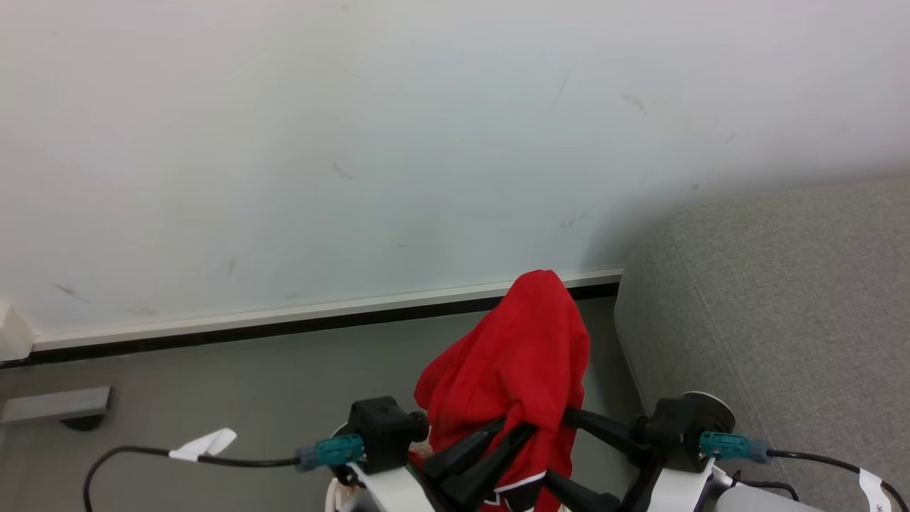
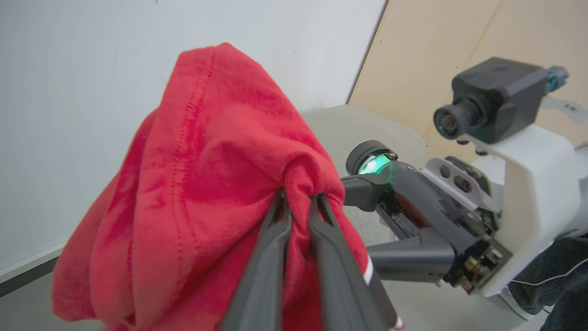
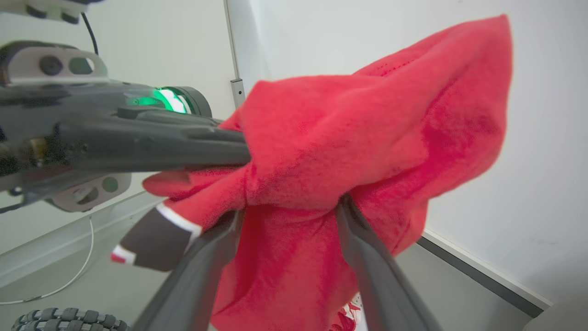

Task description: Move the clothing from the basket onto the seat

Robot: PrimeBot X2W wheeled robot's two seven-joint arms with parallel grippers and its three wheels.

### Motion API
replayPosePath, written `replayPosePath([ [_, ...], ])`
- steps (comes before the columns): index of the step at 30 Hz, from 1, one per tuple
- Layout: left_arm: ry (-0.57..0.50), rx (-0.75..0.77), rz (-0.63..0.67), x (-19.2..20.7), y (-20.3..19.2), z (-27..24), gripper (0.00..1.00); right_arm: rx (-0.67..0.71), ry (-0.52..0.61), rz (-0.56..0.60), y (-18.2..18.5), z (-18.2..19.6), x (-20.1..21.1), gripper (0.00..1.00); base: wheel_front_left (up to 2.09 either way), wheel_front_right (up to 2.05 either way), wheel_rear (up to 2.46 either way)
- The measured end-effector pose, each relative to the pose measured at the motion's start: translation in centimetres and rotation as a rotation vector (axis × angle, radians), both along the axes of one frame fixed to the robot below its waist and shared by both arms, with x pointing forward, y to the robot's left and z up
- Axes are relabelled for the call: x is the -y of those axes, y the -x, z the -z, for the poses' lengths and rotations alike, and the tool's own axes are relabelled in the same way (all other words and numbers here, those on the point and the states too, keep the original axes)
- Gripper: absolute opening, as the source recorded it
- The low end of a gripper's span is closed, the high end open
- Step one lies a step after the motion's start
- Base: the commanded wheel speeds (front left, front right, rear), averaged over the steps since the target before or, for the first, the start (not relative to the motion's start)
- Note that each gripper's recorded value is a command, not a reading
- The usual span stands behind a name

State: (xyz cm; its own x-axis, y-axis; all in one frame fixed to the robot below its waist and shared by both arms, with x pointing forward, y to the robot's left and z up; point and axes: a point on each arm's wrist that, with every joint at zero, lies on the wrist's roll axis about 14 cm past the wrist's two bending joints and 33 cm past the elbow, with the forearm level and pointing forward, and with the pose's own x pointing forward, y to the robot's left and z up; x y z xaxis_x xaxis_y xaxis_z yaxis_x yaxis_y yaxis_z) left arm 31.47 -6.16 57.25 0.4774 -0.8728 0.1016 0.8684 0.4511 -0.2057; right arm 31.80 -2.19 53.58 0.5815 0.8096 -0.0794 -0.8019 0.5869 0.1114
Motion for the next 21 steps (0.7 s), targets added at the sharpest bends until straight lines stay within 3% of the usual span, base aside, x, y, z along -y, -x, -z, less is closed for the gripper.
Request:
replayPosePath([
  [3,0.010,-0.009,0.012,0.4,0.3,-0.1,0.00,-0.006,-0.012,-0.002,0.0,0.0,-0.1,1.00,0.00,0.00,0.00],
  [4,0.011,-0.011,0.015,0.4,0.4,-0.1,0.00,-0.008,-0.019,-0.003,0.0,0.0,-0.2,0.76,0.00,0.00,0.00],
  [5,0.012,-0.013,0.018,0.5,0.5,0.0,0.00,-0.008,-0.026,-0.004,0.1,-0.1,-0.3,0.40,0.00,0.00,0.00],
  [7,0.012,-0.020,0.021,0.6,0.6,0.1,0.00,-0.010,-0.038,-0.006,0.2,-0.1,-0.4,0.00,0.00,0.00,0.00],
  [17,0.019,-0.036,0.015,0.8,0.3,0.5,0.00,-0.019,-0.073,0.023,0.0,-0.3,0.2,0.00,0.00,0.00,0.00],
  [21,0.017,-0.041,0.006,0.8,0.2,0.8,0.43,-0.029,-0.081,0.050,-0.2,-0.1,1.0,0.00,0.00,0.00,0.00],
])
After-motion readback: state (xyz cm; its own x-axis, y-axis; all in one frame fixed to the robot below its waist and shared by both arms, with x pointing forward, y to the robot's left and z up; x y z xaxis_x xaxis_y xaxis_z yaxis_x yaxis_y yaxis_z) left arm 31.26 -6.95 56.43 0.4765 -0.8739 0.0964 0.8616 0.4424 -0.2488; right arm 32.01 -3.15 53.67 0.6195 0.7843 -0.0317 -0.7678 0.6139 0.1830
